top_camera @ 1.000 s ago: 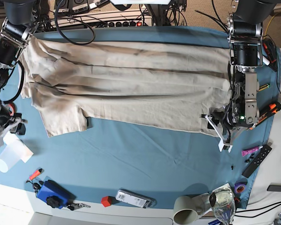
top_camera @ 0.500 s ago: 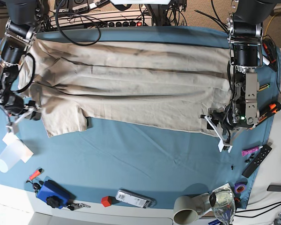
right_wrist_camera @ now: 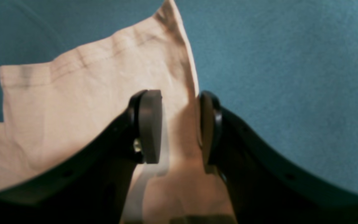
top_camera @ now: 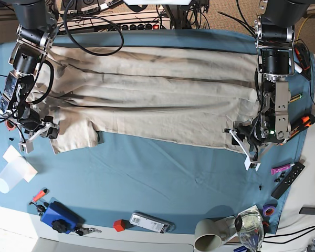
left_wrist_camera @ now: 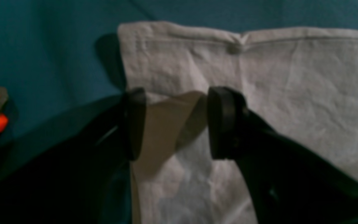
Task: Fold the T-shirt properly
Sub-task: 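Pull the sleeve with the right gripper while the left gripper grasps the hem corner, then hold the shirt ends with both grippers and pull them apart to straighten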
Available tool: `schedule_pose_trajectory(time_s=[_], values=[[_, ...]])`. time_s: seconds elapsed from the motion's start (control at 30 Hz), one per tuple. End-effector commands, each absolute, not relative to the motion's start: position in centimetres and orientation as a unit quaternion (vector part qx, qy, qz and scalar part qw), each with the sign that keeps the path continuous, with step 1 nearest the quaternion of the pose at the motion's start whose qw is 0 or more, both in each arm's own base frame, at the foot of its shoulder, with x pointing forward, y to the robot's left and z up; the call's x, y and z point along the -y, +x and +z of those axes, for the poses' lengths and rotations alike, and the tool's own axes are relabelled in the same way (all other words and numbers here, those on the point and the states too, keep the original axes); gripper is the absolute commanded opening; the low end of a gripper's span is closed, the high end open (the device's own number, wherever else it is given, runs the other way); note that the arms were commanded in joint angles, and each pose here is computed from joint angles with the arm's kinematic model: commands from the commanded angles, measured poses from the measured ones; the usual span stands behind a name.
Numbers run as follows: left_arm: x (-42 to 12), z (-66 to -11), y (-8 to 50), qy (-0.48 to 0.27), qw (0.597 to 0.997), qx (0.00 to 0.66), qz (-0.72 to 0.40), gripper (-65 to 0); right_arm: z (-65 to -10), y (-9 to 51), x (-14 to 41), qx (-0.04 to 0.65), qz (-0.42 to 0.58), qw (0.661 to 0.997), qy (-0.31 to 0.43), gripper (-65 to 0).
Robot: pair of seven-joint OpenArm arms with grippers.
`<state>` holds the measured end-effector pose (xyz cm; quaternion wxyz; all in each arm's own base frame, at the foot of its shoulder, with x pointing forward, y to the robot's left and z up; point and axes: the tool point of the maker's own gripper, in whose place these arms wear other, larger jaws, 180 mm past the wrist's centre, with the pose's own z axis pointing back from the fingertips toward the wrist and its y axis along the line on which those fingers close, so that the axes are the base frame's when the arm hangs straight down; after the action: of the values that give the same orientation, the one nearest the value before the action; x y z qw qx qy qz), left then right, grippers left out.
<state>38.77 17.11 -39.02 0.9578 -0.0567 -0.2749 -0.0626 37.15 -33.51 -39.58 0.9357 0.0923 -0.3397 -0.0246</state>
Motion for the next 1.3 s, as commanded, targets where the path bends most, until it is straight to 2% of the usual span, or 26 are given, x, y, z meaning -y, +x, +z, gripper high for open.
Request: schedule_pose_trajectory(time_s=[0.0, 0.1, 0.13, 0.27, 0.3, 0.33, 0.6, 0.77, 0.97, 1.17, 1.2, 1.27], values=[[-17.3, -37.2, 40.3, -0.056, 0.949, 0.302, -0.063, -34.8, -40.1, 36.3, 33.9, 0.305, -0.014, 0.949, 0.081, -43.9], [-17.3, -37.2, 40.3, -0.056, 0.949, 0.302, -0.063, -36.4, -40.2, 36.0, 33.9, 0.299, -0.014, 0.951, 0.08, -44.3], [-17.3, -37.2, 40.3, -0.056, 0.949, 0.302, -0.063, -39.3, -40.3, 36.0, 33.9, 0.297, -0.014, 0.951, 0.081, -47.5], [-17.3, -37.2, 40.3, -0.056, 0.949, 0.302, -0.063, -59.5, -40.4, 35.8, 33.8, 0.291, -0.014, 0.953, 0.081, -64.0], [-17.3, -37.2, 40.3, -0.056, 0.949, 0.302, -0.063, -64.2, -40.5, 35.7, 33.8, 0.288, -0.013, 0.954, 0.081, -65.0], [-17.3, -37.2, 40.3, -0.056, 0.949, 0.302, -0.063, -65.0, -40.5, 35.6, 33.8, 0.285, -0.013, 0.955, 0.081, -65.0], [-17.3, -36.9, 40.3, -0.055, 0.951, 0.298, -0.064, -65.0, -38.7, 37.0, 34.7, 0.29, -0.031, 0.954, 0.073, -65.0], [-16.8, -34.8, 40.8, -0.061, 0.949, 0.3, -0.073, -65.0, -35.1, 38.8, 34.3, 0.333, -0.02, 0.939, 0.084, -65.0], [-16.5, -33.8, 41.3, -0.067, 0.946, 0.309, -0.075, -65.0, -30.9, 39.8, 34.0, 0.37, 0.022, 0.927, 0.048, -65.0], [-17.5, -34.0, 41.4, -0.036, 0.948, 0.307, -0.078, -65.0, -30.8, 39.9, 33.9, 0.373, 0.023, 0.926, 0.048, -65.0], [-17.5, -33.9, 41.5, -0.036, 0.947, 0.31, -0.077, -62.8, -30.8, 39.9, 33.9, 0.373, 0.024, 0.926, 0.048, -65.0], [-17.4, -33.6, 41.9, -0.039, 0.942, 0.323, -0.077, -49.8, -30.8, 39.9, 33.9, 0.373, 0.024, 0.926, 0.048, -65.0]])
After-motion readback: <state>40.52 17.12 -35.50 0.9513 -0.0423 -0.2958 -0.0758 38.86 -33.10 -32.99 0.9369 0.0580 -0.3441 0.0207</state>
